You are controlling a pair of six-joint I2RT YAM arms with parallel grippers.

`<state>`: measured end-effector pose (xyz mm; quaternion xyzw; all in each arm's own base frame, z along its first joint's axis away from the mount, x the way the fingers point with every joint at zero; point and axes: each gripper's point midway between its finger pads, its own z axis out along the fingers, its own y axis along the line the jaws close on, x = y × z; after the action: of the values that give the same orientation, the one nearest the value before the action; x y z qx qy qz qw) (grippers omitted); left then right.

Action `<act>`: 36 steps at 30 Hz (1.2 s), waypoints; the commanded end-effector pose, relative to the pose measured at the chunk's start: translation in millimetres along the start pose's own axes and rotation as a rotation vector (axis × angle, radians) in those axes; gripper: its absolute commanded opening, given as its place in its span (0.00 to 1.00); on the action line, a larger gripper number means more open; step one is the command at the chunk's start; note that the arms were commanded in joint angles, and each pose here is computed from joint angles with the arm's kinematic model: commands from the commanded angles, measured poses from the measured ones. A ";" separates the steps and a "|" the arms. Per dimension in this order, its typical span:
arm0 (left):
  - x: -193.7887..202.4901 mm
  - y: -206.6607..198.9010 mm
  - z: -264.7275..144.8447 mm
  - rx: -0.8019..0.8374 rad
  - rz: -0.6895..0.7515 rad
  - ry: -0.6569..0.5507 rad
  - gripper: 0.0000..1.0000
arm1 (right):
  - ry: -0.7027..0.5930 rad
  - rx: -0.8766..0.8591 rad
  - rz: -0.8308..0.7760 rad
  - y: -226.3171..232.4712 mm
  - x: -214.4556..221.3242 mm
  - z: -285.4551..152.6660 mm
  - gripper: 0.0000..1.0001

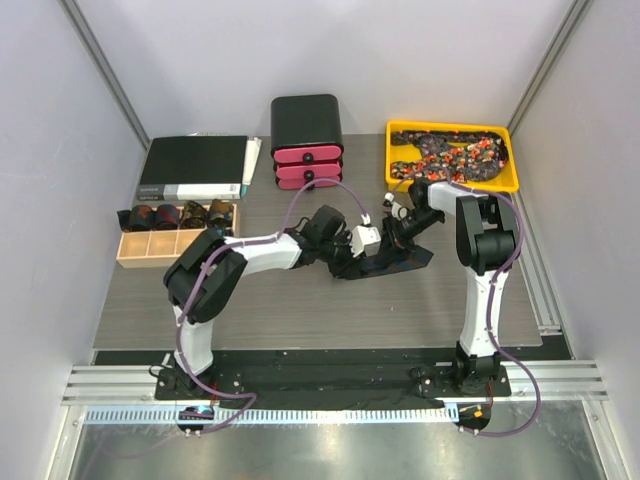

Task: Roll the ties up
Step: Roll the tie at the center of the board.

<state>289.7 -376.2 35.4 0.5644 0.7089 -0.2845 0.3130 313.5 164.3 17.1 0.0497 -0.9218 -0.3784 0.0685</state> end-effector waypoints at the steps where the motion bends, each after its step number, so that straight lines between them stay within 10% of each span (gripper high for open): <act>1: -5.6 6.6 -18.0 -0.062 -0.091 -0.024 0.00 | 0.022 0.222 -0.006 -58.0 1.7 7.3 0.23; 18: 74.8 -4.6 3.1 -0.044 -0.068 0.331 0.08 | -0.096 -0.170 -0.060 45.2 -8.7 -18.7 0.47; 32: 78.1 -3.6 6.8 -0.034 -0.057 0.349 0.12 | -0.049 -0.242 -0.063 61.0 -4.8 11.1 0.47; 36: 79.2 -1.4 8.5 -0.036 -0.051 0.352 0.12 | -0.027 -0.237 -0.052 55.2 0.9 19.6 0.33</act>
<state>292.0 -375.3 23.6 0.5770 0.7327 -0.2308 0.2772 311.0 211.7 41.4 0.0559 -0.8764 -0.4757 0.0495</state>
